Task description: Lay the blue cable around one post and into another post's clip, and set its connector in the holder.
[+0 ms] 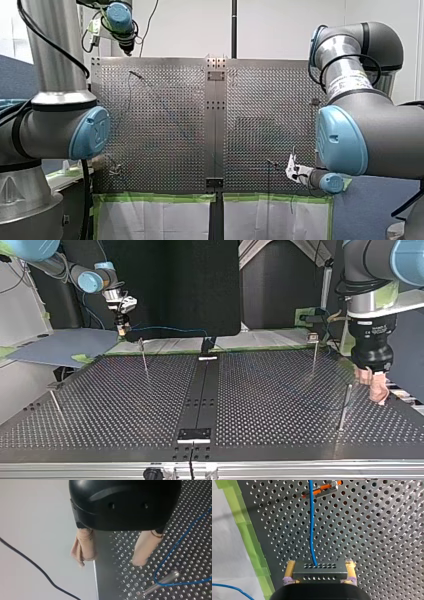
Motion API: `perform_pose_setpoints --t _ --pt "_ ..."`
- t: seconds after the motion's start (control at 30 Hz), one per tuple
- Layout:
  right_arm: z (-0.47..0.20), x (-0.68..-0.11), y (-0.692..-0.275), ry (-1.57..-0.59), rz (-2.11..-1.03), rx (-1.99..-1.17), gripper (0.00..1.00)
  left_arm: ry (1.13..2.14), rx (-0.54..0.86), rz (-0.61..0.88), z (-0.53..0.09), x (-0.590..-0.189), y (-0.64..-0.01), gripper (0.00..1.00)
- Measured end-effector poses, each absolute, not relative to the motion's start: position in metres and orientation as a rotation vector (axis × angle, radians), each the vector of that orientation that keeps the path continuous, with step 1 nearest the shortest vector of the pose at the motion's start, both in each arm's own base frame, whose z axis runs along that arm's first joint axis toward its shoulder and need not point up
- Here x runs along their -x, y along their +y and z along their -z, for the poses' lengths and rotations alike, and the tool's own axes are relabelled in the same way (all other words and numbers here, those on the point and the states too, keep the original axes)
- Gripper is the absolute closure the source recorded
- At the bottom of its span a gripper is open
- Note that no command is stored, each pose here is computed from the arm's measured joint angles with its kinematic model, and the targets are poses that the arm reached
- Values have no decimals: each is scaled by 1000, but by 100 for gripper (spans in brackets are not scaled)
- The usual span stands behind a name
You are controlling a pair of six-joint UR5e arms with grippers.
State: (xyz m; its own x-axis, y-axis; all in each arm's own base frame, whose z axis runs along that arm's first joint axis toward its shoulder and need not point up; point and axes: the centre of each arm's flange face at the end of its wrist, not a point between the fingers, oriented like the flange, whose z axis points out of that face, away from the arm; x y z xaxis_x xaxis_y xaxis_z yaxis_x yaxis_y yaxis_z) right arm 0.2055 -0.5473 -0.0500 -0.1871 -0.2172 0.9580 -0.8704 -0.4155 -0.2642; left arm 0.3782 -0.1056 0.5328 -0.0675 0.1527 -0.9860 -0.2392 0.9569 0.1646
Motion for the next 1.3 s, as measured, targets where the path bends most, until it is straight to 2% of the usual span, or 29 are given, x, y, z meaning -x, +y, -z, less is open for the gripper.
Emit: perform_pose_setpoints --t 0.67,1.3 --pt "50 -205 -547 -1268 -1647 -1562 100 1616 -65 -447 -533 -378 -106 0" --pt "50 -206 -547 -1268 -1648 -1562 100 1617 -74 -458 -532 -378 -107 0"
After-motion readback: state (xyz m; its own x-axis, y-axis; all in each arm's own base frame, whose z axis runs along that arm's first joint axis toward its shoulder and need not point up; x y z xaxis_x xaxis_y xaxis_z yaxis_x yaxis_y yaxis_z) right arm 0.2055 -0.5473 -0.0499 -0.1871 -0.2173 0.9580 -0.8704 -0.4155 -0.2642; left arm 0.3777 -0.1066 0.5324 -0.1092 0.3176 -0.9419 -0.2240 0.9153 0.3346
